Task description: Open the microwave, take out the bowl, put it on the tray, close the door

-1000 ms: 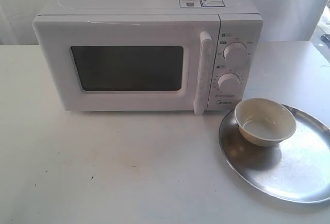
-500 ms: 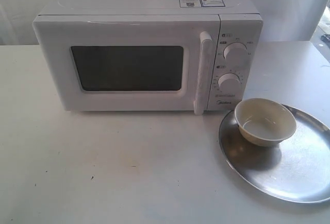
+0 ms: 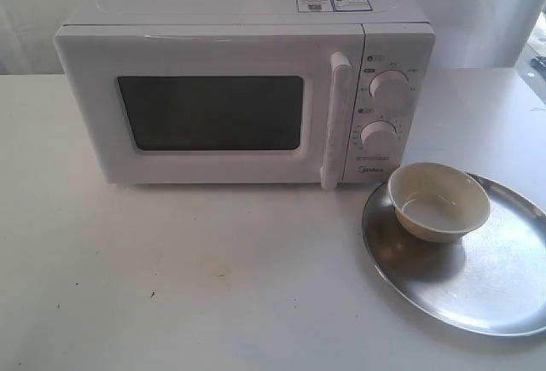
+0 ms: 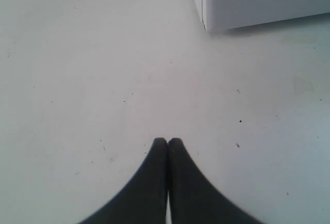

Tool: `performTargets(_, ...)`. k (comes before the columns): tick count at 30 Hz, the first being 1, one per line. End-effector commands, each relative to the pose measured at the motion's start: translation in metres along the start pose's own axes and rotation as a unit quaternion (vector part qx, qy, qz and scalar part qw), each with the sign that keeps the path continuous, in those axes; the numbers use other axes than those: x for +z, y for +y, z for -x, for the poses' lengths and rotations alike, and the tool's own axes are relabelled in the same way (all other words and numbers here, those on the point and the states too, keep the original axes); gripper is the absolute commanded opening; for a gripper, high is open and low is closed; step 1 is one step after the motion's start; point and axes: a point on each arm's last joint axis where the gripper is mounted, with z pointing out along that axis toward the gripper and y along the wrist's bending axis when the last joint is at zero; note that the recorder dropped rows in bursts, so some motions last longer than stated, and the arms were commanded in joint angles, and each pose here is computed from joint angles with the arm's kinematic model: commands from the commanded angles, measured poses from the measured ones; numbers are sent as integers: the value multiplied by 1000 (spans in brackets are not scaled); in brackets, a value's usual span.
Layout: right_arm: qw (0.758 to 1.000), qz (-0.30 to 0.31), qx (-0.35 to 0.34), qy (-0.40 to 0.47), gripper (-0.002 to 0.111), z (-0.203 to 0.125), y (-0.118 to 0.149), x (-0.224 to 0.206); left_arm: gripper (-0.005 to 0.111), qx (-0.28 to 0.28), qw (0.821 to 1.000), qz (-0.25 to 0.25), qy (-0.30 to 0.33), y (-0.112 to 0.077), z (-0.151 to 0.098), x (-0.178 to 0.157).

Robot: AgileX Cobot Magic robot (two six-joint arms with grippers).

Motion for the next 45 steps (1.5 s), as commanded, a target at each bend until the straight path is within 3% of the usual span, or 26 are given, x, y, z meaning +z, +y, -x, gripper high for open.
performTargets(1,993,-46,-108,-1,0,0,-8,0,0,-4,1000,-3,-3,0,1,0)
performTargets(9,981,-52,-184,14,0,-2,-10,-1,0,-4,1000,-3,-3,0,1,0)
performTargets(19,990,-53,-132,11,0,-2,-10,-1,0,-4,1000,-3,-3,0,1,0)
performTargets(45,986,-54,-159,19,0,-3,-10,-1,0,-4,1000,-3,-3,0,1,0)
